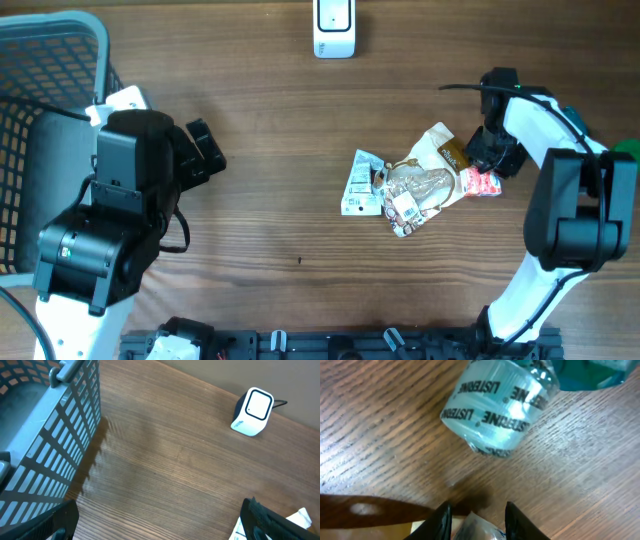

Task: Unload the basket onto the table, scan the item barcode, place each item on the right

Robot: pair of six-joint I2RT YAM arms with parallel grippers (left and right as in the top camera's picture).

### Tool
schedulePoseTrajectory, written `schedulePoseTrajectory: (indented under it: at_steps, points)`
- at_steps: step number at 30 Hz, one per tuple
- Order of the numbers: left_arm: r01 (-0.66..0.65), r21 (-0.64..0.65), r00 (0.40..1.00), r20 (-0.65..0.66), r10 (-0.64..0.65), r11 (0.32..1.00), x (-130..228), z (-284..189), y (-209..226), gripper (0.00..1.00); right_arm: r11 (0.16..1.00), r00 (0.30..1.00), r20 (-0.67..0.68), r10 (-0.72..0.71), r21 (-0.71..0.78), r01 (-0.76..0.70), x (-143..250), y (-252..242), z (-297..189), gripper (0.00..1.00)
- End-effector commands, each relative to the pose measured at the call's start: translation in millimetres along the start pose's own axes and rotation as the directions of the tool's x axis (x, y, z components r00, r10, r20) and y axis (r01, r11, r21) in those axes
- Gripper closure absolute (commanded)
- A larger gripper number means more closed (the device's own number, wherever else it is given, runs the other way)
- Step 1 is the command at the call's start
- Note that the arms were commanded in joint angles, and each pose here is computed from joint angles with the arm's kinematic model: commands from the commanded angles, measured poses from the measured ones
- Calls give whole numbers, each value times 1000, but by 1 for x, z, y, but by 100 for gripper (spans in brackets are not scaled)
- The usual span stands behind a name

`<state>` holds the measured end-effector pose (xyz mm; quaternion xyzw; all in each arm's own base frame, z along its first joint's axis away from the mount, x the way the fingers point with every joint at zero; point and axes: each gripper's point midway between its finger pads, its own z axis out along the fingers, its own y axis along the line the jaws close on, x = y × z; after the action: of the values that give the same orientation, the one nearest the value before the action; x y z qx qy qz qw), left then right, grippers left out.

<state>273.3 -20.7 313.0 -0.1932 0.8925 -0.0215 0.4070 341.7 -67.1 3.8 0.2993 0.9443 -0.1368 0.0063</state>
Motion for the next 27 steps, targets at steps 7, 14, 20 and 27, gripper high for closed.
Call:
schedulePoseTrajectory:
  at_steps: [7,14,20,27]
  points:
    - [-11,-13,1000,18,11,1000,-5,-2,3,0,980,960,217,176,50,-191,-20,-58,-79,78]
    - [-11,-13,1000,18,11,1000,-5,-2,3,0,972,963,137,234,-72,-226,-14,-66,-88,19]
    - [-11,-14,1000,18,12,1000,-5,-2,3,0,928,960,-148,237,-260,-268,33,-24,-93,0]
    - [-11,-14,1000,18,12,1000,-5,-2,3,0,761,754,-240,612,-80,-643,50,-38,-83,0]
